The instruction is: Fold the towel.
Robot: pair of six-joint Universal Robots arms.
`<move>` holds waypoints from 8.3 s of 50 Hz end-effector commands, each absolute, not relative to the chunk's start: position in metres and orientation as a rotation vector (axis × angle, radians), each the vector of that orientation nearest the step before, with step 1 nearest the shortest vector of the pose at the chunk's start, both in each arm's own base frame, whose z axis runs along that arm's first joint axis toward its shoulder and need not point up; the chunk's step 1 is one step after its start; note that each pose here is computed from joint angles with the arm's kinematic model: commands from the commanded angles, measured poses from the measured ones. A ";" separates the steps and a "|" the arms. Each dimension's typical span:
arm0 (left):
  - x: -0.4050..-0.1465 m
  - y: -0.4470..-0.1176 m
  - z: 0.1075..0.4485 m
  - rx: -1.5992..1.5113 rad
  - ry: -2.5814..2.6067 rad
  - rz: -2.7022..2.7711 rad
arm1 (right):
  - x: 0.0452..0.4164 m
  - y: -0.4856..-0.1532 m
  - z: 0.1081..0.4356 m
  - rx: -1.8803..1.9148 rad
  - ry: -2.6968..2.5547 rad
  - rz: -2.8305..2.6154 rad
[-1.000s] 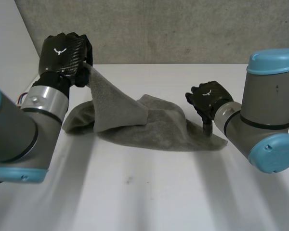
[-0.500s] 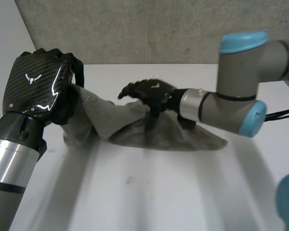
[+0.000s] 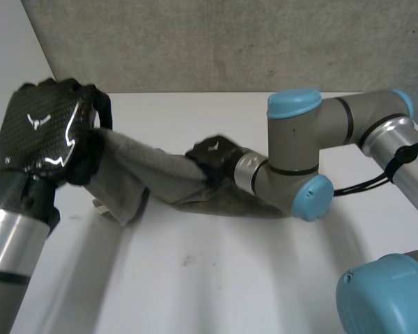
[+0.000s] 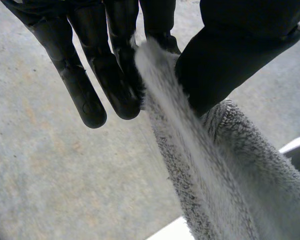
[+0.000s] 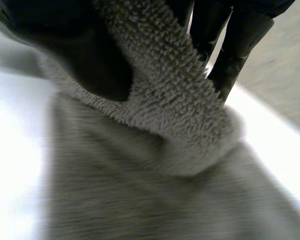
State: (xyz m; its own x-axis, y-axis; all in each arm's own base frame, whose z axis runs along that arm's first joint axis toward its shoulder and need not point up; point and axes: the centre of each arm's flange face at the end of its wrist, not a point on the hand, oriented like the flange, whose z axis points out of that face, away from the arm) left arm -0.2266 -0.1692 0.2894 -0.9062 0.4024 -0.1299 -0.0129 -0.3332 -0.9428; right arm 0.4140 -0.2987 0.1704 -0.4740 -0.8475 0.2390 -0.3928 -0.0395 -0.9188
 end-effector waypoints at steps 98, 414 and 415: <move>-0.224 -0.186 0.246 -0.505 -1.541 2.370 | 0.391 -0.316 0.126 -1.877 1.733 -1.633; -0.214 -0.314 0.178 -0.199 -2.185 1.932 | 0.215 -0.310 0.162 -1.216 2.160 -1.736; -0.213 -0.313 0.179 -0.197 -2.183 1.933 | 0.215 -0.311 0.163 -1.210 2.182 -1.754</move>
State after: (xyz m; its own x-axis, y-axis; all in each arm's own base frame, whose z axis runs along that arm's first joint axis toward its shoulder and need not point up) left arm -0.2144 -0.3166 0.1749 -0.9673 0.2425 0.0739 -0.0419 0.1348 -0.9900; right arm 0.2140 -0.3106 0.1612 -0.6641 -0.6485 0.3721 -0.5013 0.0170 -0.8651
